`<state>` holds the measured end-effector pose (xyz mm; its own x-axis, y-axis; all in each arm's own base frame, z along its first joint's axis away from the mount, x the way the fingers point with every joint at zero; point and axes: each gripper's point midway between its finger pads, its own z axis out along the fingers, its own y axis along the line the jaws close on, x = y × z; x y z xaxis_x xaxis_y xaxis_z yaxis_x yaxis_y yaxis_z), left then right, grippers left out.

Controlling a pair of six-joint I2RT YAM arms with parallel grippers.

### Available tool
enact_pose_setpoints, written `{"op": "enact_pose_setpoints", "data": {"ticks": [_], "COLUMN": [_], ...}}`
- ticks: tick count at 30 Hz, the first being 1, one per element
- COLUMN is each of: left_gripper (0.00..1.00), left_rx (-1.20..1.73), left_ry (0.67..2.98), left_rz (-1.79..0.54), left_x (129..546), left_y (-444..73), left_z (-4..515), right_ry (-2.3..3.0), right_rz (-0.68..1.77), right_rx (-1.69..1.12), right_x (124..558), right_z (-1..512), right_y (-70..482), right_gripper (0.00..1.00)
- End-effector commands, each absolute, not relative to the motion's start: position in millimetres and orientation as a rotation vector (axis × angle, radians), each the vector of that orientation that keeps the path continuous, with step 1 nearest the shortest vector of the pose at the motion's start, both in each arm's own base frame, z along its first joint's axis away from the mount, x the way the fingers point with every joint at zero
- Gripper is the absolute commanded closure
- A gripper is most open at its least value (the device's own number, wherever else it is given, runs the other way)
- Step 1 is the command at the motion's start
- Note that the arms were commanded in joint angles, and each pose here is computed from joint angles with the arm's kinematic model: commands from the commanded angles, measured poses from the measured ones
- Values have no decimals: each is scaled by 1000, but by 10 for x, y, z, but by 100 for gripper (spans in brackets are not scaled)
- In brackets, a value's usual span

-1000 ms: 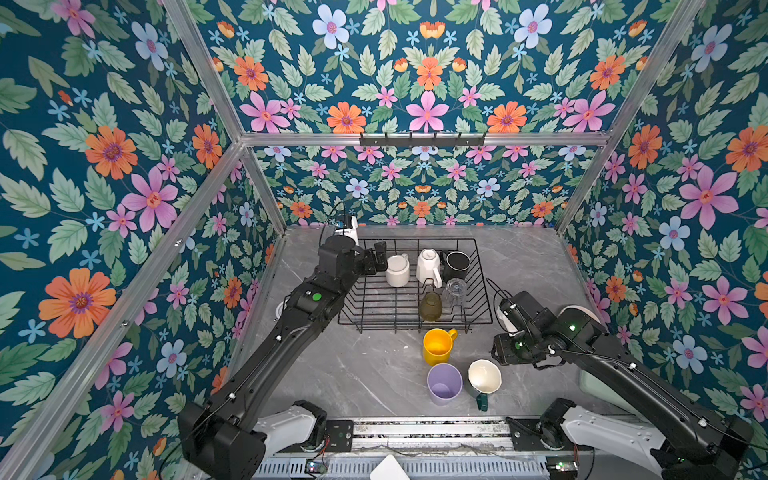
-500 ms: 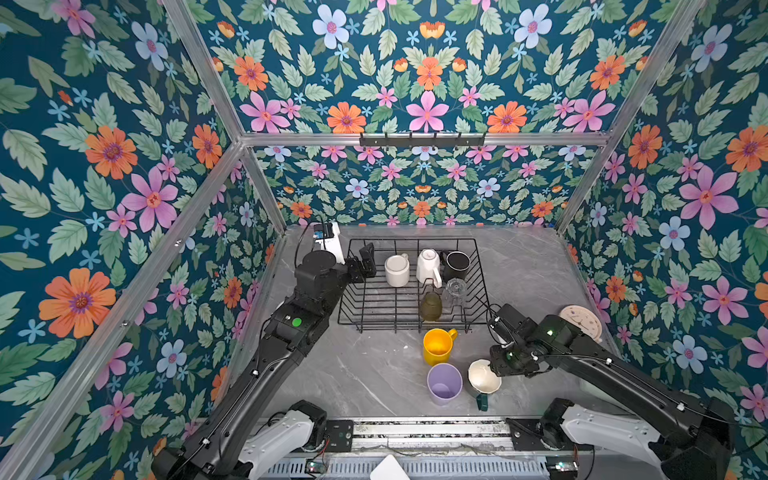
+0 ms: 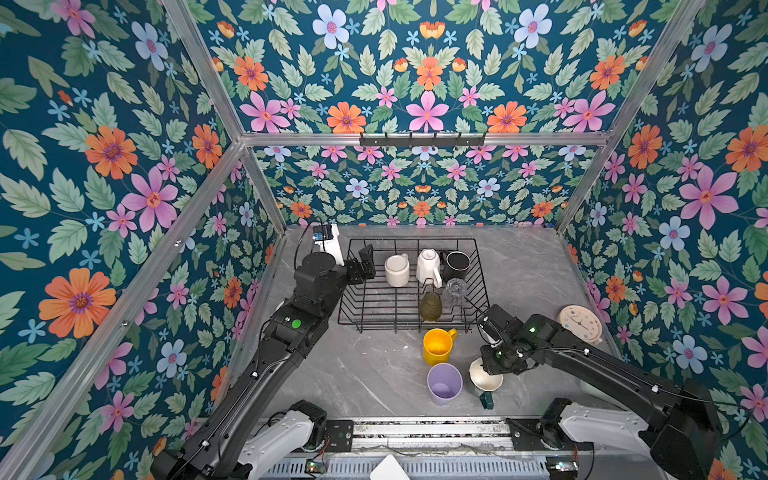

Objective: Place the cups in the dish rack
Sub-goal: 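Move the right gripper down into the dark green mug's opening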

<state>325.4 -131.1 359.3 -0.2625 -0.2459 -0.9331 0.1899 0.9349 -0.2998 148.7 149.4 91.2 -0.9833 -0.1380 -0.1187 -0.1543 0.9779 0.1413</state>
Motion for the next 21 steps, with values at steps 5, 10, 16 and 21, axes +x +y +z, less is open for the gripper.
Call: {"op": "enact_pose_setpoints", "data": {"ticks": [5, 10, 16, 21], "left_gripper": [1, 0, 0, 0], "left_rx": [-49, -45, -43, -54], "left_ry": [1763, 1761, 1764, 1757], "left_rz": [-414, -420, -438, -447], "left_x": [3249, 3243, 3234, 3227], "left_y": [-1290, -1300, -1319, -1312], "left_z": [3656, 3660, 3655, 3663], "right_ry": [2997, 2986, 2972, 2958], "right_rz": [197, 148, 106, 79], "right_rx": [-247, -244, -238, -230], "right_x": [1553, 1574, 1591, 1613], "right_z": [854, 862, 916, 980], "right_y": [1501, 1440, 1380, 1346], "right_gripper": [75, 84, 95, 100]}}
